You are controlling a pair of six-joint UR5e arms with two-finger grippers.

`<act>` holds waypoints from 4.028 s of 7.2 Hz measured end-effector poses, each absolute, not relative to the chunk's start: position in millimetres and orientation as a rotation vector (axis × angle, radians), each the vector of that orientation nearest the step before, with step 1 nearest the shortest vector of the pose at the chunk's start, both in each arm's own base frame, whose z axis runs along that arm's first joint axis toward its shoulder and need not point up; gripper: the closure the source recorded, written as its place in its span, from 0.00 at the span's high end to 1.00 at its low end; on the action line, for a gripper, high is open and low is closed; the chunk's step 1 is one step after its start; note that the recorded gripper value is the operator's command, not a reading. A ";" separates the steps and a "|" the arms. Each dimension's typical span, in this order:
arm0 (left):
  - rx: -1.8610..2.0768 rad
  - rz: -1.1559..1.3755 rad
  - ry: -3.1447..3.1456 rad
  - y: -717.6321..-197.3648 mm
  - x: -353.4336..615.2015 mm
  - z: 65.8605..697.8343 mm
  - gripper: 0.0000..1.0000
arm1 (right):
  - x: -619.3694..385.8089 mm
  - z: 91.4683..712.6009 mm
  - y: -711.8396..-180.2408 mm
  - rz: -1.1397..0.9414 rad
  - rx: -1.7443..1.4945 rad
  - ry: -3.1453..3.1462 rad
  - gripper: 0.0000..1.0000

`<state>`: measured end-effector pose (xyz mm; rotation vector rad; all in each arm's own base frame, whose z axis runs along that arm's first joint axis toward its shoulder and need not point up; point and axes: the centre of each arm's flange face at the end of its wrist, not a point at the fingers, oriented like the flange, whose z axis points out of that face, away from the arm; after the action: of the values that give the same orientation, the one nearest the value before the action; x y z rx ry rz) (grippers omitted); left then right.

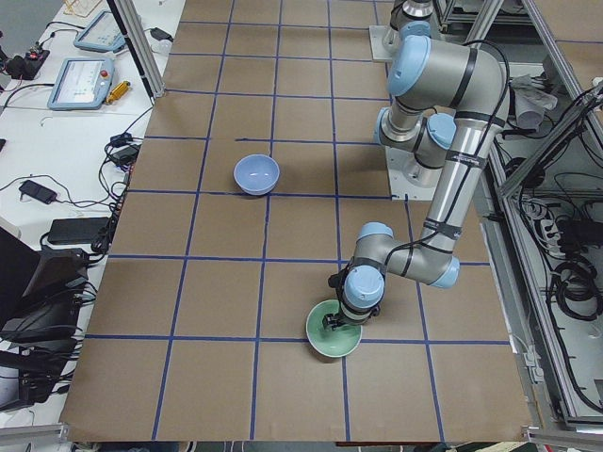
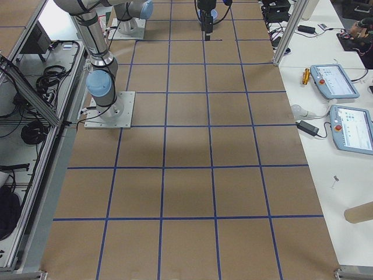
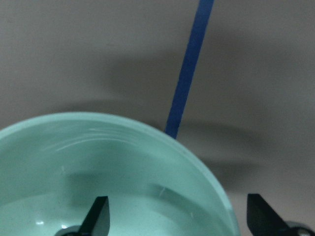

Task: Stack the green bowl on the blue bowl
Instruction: 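Lower the left gripper onto the mint green bowl rim and grasp it, then lift the green bowl with the left gripper and carry it over the blue bowl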

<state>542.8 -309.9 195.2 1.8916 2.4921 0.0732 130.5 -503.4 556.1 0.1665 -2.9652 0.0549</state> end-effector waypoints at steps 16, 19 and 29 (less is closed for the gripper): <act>1.931 0.019 2.439 -347.3 508.2 254.4 0.00 | 130.6 556.1 -503.4 0.055 0.167 -2.965 1.00; 1.911 -0.016 2.348 -422.2 427.0 319.1 0.00 | 130.7 556.1 -503.3 0.055 0.167 -2.965 1.00; 1.634 -0.110 2.539 -554.9 52.8 338.7 0.00 | 130.6 556.1 -503.4 0.055 0.167 -2.965 1.00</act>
<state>52.8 -554.9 338.7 1.6343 2.5387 -0.1104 130.6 -503.4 556.1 0.1669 -2.9652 0.0549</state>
